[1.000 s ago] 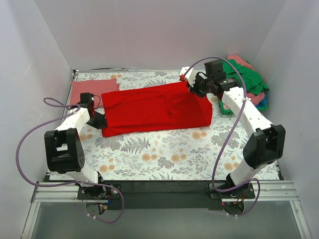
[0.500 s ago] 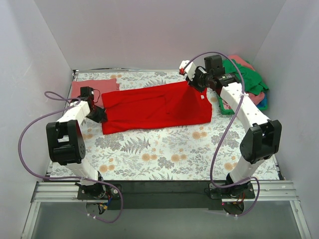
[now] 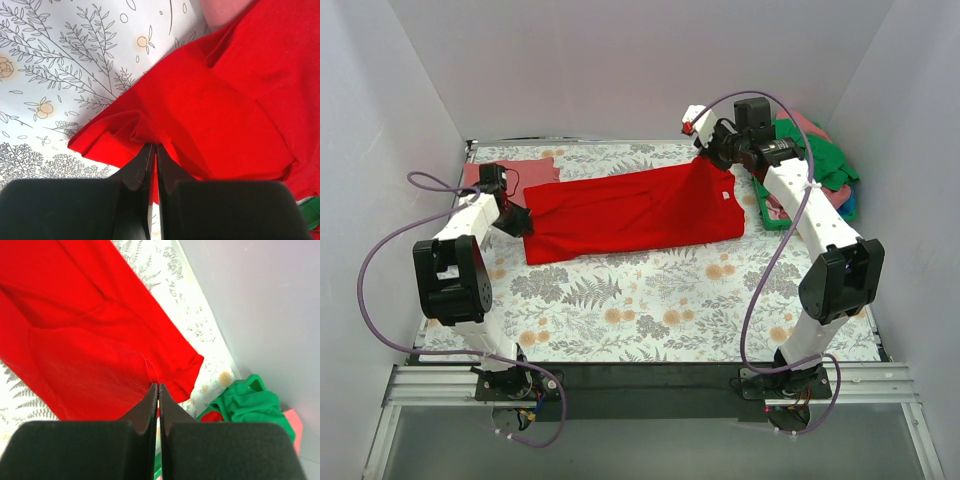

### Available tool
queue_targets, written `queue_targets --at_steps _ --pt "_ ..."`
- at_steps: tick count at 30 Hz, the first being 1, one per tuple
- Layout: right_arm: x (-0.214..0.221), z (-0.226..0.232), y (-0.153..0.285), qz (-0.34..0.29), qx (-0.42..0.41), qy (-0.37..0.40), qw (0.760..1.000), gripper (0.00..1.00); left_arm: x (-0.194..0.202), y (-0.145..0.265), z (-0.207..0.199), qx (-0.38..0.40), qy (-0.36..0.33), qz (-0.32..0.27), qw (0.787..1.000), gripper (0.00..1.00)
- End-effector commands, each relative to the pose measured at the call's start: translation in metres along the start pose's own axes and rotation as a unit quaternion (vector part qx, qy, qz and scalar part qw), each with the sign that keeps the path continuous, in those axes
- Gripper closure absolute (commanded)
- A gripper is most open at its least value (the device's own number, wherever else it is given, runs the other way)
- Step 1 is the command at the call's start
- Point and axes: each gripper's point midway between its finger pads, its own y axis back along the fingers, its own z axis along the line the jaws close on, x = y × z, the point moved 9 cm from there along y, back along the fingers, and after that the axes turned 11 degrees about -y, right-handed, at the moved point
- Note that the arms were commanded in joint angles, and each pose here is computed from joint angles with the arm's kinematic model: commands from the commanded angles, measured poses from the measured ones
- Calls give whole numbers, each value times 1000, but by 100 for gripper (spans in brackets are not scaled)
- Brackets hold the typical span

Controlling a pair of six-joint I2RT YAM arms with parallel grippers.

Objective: Fold and stack the t-shirts
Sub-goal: Fold the tshirt

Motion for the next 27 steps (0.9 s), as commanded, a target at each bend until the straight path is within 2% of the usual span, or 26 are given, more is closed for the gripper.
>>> queue_targets --at_steps 1,10,16,23,25,27 --pt "-21 -16 5 -38 31 7 999 99 -14 8 -6 5 -4 -16 1000 100" --pt "-22 -18 4 -41 31 6 999 99 -25 9 -16 12 -10 -18 1000 100" --pt "-7 19 33 -59 -45 37 997 99 -15 17 -8 24 -29 -7 999 100" --pt "62 108 91 -44 -191 87 977 99 16 29 15 43 -55 15 997 100" --pt "100 135 98 -1 -240 83 967 99 28 29 24 48 -62 31 996 100" --pt "121 153 109 15 -258 98 961 99 40 33 34 54 -65 37 996 100"
